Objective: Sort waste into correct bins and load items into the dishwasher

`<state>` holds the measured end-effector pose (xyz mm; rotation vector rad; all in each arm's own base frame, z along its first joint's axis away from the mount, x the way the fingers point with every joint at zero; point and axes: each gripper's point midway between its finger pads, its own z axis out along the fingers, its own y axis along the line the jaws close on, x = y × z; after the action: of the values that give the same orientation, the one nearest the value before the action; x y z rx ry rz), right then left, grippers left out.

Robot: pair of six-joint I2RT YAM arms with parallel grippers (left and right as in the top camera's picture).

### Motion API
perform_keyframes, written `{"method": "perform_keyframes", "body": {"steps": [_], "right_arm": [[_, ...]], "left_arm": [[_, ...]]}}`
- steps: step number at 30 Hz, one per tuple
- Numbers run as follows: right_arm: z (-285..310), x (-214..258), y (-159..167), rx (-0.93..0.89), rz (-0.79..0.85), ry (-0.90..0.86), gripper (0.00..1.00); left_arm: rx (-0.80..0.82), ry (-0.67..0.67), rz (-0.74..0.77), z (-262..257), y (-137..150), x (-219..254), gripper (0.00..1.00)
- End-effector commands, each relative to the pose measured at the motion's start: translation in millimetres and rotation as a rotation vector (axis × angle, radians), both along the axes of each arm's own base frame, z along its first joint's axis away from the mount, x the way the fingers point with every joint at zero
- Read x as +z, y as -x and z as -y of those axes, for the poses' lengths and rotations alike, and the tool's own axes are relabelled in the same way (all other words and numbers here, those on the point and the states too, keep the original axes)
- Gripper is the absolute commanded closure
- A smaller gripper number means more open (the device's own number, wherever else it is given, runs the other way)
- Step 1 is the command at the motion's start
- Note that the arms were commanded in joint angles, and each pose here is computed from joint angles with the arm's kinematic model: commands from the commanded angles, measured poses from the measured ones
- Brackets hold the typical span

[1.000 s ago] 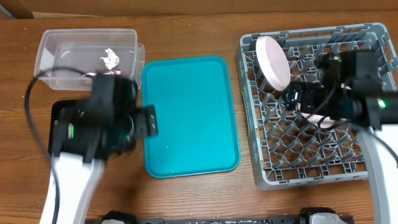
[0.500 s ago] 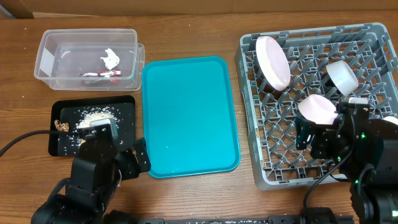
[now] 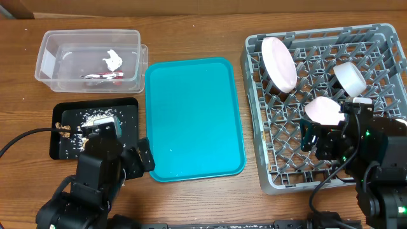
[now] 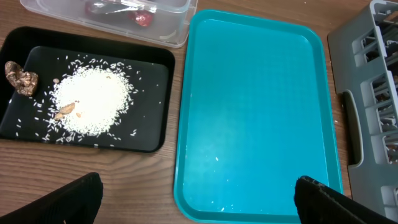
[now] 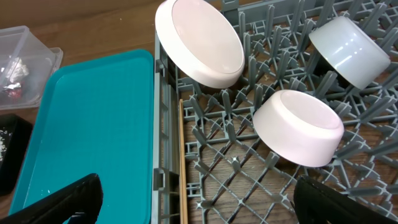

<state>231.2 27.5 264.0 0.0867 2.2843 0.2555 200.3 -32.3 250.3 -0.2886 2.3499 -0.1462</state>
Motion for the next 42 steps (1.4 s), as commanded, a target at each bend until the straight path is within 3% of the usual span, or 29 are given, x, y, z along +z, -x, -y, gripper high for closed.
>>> {"method": "perform_keyframes", "body": {"steps": [1, 24, 28, 32, 36, 42], "right_arm": [[-1, 0, -1, 0.001, 0.003, -0.007, 0.00], [5, -15, 9, -0.024, 0.005, 0.015, 0.00], [3, -19, 4, -0.015, 0.116, 0.005, 0.00], [-6, -5, -10, 0.028, 0.393, -0.023, 0.00], [-11, -3, -11, 0.061, 0.568, -0.036, 0.00], [-19, -10, -7, 0.108, 0.737, -0.047, 0.00]], "left_arm": [[0.023, -0.005, -0.008, -2, 0, -4, 0.00], [0.023, -0.005, -0.009, -2, 0, -4, 0.00], [0.023, -0.006, -0.009, -2, 0, -4, 0.00], [0.023, -0.006, -0.010, -2, 0, -4, 0.00], [0.023, -0.006, -0.010, -2, 0, -4, 0.00], [0.023, -0.006, -0.010, -2, 0, -4, 0.00]]}}
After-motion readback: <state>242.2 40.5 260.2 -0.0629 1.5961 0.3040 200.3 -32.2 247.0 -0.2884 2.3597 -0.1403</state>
